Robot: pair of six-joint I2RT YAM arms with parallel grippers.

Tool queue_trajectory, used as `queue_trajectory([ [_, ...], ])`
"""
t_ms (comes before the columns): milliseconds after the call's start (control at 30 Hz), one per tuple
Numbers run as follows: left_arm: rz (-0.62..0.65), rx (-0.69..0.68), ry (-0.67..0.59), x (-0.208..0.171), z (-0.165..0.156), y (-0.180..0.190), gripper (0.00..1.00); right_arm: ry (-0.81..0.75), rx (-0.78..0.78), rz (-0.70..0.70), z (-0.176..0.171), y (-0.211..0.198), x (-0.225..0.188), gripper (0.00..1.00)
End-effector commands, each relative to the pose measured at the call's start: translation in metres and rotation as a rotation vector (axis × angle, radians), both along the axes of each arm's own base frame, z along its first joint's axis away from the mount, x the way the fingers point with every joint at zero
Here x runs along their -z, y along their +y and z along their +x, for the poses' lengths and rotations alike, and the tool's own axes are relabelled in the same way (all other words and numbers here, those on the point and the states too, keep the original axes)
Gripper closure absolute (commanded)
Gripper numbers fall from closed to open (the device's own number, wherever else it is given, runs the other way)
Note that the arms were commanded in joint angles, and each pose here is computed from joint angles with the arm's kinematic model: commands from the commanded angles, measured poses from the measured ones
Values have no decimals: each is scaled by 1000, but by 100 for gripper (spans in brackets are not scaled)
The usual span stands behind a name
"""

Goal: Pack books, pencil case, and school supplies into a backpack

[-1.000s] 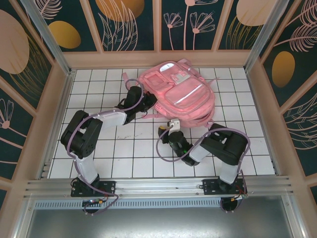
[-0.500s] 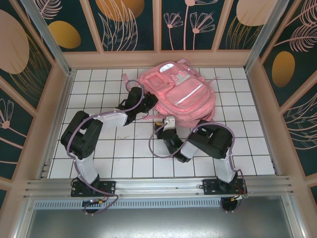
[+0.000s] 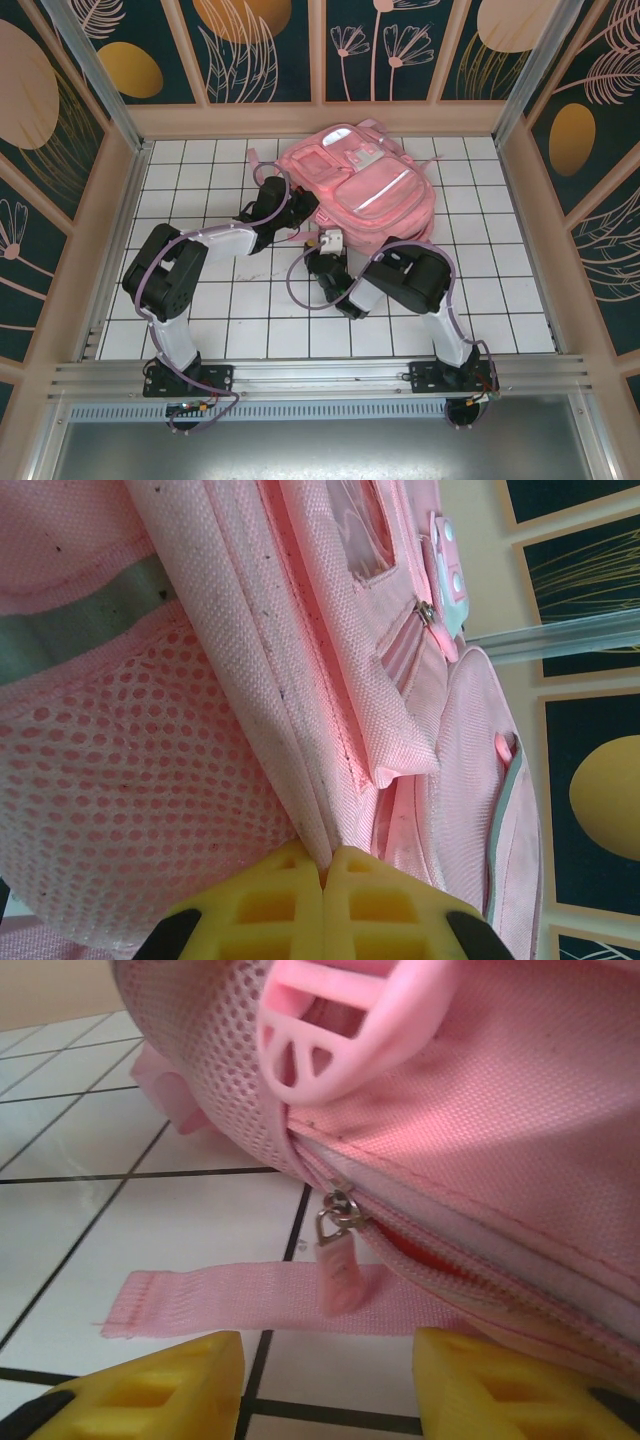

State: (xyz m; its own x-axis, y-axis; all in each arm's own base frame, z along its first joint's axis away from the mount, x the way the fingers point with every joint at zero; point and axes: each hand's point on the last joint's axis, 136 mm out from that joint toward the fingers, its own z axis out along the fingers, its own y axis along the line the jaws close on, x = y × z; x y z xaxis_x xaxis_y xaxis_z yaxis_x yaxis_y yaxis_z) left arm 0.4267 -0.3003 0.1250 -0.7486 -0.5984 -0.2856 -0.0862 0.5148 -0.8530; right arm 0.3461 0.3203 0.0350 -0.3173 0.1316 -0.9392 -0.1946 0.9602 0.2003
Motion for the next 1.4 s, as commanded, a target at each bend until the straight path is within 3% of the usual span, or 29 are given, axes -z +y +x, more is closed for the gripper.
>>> queue_trajectory([
  [0,-83,63,-71,-33,-7,-17,100,8,78,-1,13,-7,5,55],
  [233,-82,61,-66,-31,-6,-17,100,14,105,-13,20,-8,7,67],
  [300,-78,62,-63,-30,-6,-17,100,15,105,-12,18,-10,6,84],
  [433,-60,49,-64,-29,-4,-15,100,14,107,4,10,-20,0,100],
  [700,17,-16,-78,-24,6,6,100,21,111,15,-8,-42,-9,100],
  [867,-2,-23,-72,-23,5,12,100,35,122,5,-13,-56,-7,100],
  [1000,-30,-12,-71,-25,4,9,100,20,72,16,-16,-42,-11,100],
  [1033,-37,-8,-68,-25,4,8,100,17,49,16,-15,-34,-11,93],
  [1067,-41,-3,-65,-25,4,6,100,15,37,12,-15,-28,-12,80],
  [1200,-54,9,-62,-26,3,4,100,6,19,-4,-5,-8,-10,57],
  [1367,-54,11,-70,-31,1,5,100,28,26,-2,12,-2,-1,52],
])
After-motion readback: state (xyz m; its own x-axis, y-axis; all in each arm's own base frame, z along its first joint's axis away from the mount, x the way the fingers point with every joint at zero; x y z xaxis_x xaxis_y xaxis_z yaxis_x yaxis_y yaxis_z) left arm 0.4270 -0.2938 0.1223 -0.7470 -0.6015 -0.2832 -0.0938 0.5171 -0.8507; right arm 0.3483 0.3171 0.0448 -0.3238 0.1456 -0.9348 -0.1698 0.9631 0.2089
